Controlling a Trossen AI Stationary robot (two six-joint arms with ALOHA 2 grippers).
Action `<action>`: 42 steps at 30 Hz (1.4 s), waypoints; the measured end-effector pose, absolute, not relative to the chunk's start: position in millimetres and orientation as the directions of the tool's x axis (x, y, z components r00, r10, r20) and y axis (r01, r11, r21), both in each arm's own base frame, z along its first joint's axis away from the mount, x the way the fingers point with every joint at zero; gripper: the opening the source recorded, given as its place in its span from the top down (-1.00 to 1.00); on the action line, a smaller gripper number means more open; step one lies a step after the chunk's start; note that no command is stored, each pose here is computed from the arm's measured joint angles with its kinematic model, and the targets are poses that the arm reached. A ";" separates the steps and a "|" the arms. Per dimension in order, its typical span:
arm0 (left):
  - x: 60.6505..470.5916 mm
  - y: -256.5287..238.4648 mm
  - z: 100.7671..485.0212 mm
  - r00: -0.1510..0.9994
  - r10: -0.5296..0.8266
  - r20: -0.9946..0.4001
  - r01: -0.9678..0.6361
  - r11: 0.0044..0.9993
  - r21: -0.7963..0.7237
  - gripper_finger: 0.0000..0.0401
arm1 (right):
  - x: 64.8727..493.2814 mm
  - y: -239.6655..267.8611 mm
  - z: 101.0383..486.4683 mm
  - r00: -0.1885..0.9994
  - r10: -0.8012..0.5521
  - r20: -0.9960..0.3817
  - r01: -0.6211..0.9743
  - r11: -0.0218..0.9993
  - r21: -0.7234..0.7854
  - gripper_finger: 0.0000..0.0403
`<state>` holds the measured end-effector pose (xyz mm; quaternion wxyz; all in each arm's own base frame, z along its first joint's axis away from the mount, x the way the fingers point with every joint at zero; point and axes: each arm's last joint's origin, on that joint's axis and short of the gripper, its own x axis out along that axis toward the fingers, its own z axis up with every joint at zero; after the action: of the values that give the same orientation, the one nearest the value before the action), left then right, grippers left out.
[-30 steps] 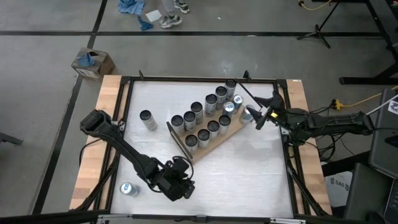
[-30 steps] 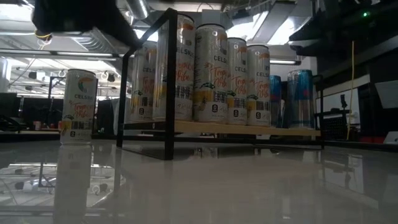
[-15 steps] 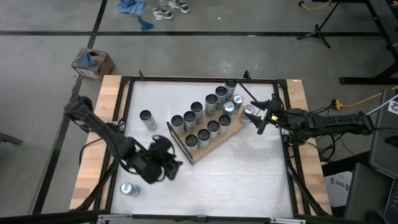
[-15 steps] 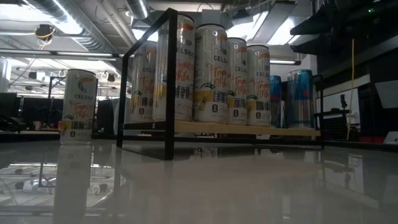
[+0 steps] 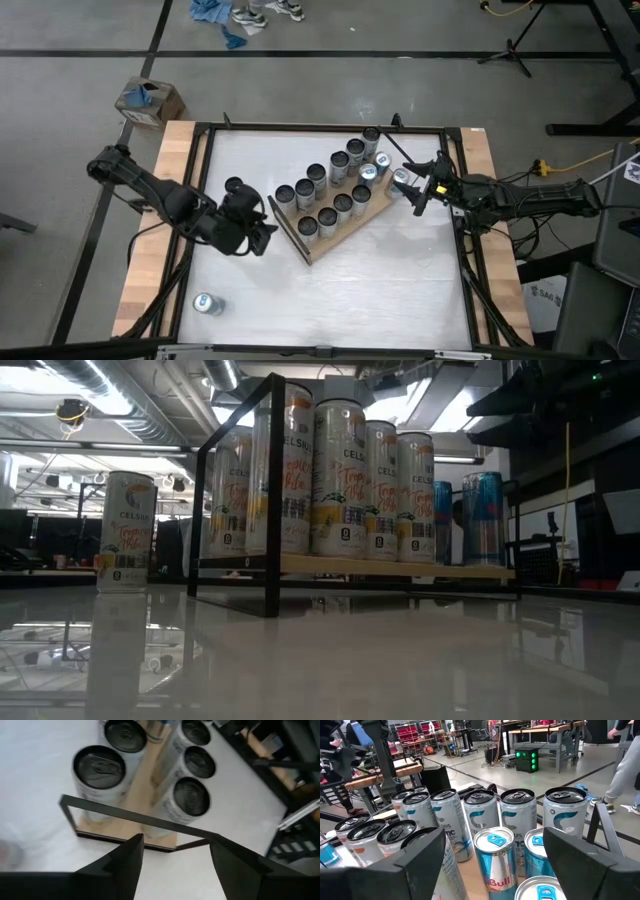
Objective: Place canned beverage on shelf
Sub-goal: Put the white yellow soda can on the shelf
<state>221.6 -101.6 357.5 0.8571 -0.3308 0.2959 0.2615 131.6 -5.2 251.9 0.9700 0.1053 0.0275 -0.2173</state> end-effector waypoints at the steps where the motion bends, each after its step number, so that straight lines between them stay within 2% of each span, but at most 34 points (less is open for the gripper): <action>1: 221.3 -99.6 357.1 0.680 0.253 -0.688 -0.645 0.652 -0.398 -0.11 | 131.6 -5.2 251.8 0.904 -0.416 -0.099 0.427 0.883 0.192 -0.61; 5: 221.7 -92.7 355.6 0.653 0.265 -0.709 -0.650 0.677 -0.345 -0.21 | 131.6 -5.2 251.8 0.904 -0.415 -0.099 0.427 0.884 0.192 -0.61; 9: 220.7 -84.0 353.1 0.610 0.302 -0.733 -0.678 0.677 -0.285 -0.42 | 131.6 -5.2 251.8 0.904 -0.415 -0.099 0.427 0.883 0.193 -0.61; 15: 214.2 -68.0 347.4 0.495 0.372 -0.785 -0.742 0.651 -0.160 -0.79 | 131.6 -5.2 251.7 0.904 -0.415 -0.100 0.427 0.883 0.193 -0.61; 19: 208.9 -56.5 344.4 0.408 0.418 -0.812 -0.779 0.623 -0.070 -0.94 | 131.6 -5.2 251.7 0.904 -0.415 -0.100 0.427 0.883 0.193 -0.61; 26: 199.4 -36.2 341.4 0.250 0.482 -0.840 -0.860 0.509 0.036 -0.99 | 131.6 -5.2 251.7 0.904 -0.415 -0.100 0.427 0.883 0.193 -0.61; 32: 195.1 -23.0 337.5 0.159 0.509 -0.846 -0.921 0.385 0.059 -0.99 | 131.6 -5.1 251.7 0.904 -0.415 -0.100 0.427 0.884 0.193 -0.61; 42: 188.7 -7.6 291.2 -0.051 0.462 -0.885 -0.933 0.294 0.207 -0.99 | 131.6 -5.1 251.6 0.905 -0.414 -0.101 0.426 0.884 0.193 -0.61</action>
<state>188.7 -7.6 291.2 0.6442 -0.2442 0.4818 0.5415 131.6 -5.1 251.6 0.9701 0.1057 0.0282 -0.2167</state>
